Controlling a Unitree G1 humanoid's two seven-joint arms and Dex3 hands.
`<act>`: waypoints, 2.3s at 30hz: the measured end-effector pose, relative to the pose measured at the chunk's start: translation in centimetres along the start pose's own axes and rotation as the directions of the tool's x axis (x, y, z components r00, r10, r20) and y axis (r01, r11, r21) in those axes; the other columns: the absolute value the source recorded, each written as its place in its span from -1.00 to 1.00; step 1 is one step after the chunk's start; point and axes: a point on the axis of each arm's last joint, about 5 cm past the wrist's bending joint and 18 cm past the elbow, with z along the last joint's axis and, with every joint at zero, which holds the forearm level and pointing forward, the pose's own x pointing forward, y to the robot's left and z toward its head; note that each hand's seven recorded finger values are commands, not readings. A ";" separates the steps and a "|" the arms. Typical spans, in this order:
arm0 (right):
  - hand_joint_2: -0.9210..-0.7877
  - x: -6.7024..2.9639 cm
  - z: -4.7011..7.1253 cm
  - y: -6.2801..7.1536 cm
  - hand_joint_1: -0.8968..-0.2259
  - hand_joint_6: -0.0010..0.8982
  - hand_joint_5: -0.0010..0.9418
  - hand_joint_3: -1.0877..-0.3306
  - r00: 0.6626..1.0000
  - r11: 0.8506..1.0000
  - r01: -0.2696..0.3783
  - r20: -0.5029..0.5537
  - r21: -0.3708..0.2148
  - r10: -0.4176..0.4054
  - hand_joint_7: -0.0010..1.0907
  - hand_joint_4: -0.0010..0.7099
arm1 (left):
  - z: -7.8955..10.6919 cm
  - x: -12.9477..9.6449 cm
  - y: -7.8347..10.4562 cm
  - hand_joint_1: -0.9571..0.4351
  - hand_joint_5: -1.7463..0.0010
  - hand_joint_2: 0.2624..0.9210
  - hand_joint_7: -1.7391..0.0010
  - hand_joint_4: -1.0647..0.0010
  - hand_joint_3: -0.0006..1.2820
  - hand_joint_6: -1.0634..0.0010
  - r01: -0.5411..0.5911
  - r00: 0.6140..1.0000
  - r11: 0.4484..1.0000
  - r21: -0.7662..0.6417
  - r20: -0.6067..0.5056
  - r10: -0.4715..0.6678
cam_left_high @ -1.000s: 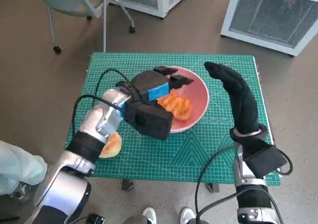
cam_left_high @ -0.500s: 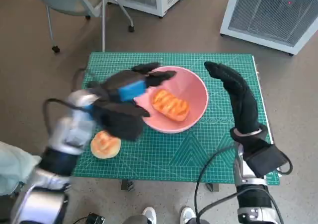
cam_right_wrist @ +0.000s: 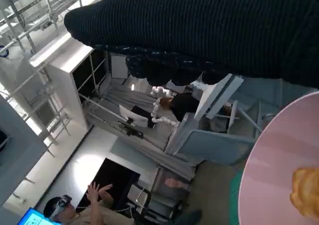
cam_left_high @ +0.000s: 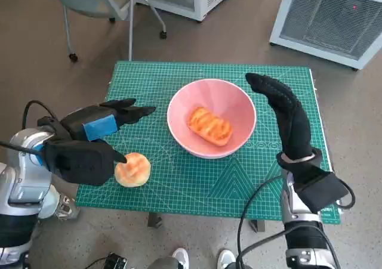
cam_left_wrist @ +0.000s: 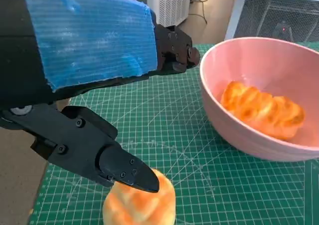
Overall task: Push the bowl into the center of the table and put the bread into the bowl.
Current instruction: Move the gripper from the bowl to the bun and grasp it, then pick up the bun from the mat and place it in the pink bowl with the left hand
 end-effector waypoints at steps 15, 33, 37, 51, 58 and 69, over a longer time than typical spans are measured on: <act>-1.00 0.45 -0.4 -0.2 -0.54 -1.00 -0.99 -0.31 0.999 0.999 -0.035 -0.011 0.014 0.035 -0.38 -0.74 | -1.7 0.0 -2.5 0.02 0.99 0.48 0.97 0.77 -1.00 0.44 0.128 0.989 0.989 -0.071 -0.066 -0.133; -1.00 0.41 -0.3 -0.9 -0.56 -1.00 -1.00 -0.31 0.999 0.999 -0.049 -0.014 -0.005 0.049 -0.38 -0.74 | -1.5 1.5 -5.4 0.09 0.98 0.54 0.95 0.49 -0.99 0.05 0.217 0.965 0.973 -0.082 -0.131 -0.227; -1.00 0.41 -0.2 -1.0 -0.56 -1.00 -1.00 -0.31 0.999 0.999 -0.049 -0.013 -0.006 0.049 -0.38 -0.74 | -1.3 1.9 -5.9 0.20 0.97 0.64 0.93 0.20 -0.97 -0.25 0.233 0.958 0.971 -0.059 -0.158 -0.240; -1.00 0.54 -0.1 -1.0 -0.55 -1.00 -1.00 -0.32 0.999 0.999 -0.051 -0.009 -0.008 0.051 -0.38 -0.74 | -1.1 2.4 -7.0 0.37 -0.17 0.99 -0.33 -0.38 -0.96 -0.28 0.144 0.978 0.989 -0.023 -0.147 -0.146; -1.00 0.61 0.0 -1.0 -0.55 -1.00 -1.00 -0.32 0.999 0.999 -0.052 -0.004 -0.008 0.052 -0.38 -0.74 | -1.3 2.4 -7.2 0.38 -0.19 1.00 -0.37 -0.37 -0.96 -0.28 0.136 0.983 0.991 -0.014 -0.120 -0.137; -1.00 0.49 -0.1 -1.0 -0.55 -1.00 -1.00 -0.32 0.999 0.999 -0.049 -0.007 -0.008 0.049 -0.38 -0.74 | -1.5 2.1 -6.6 0.38 -0.21 1.00 -0.35 -0.39 -0.96 -0.26 0.113 0.988 0.993 -0.043 -0.099 -0.117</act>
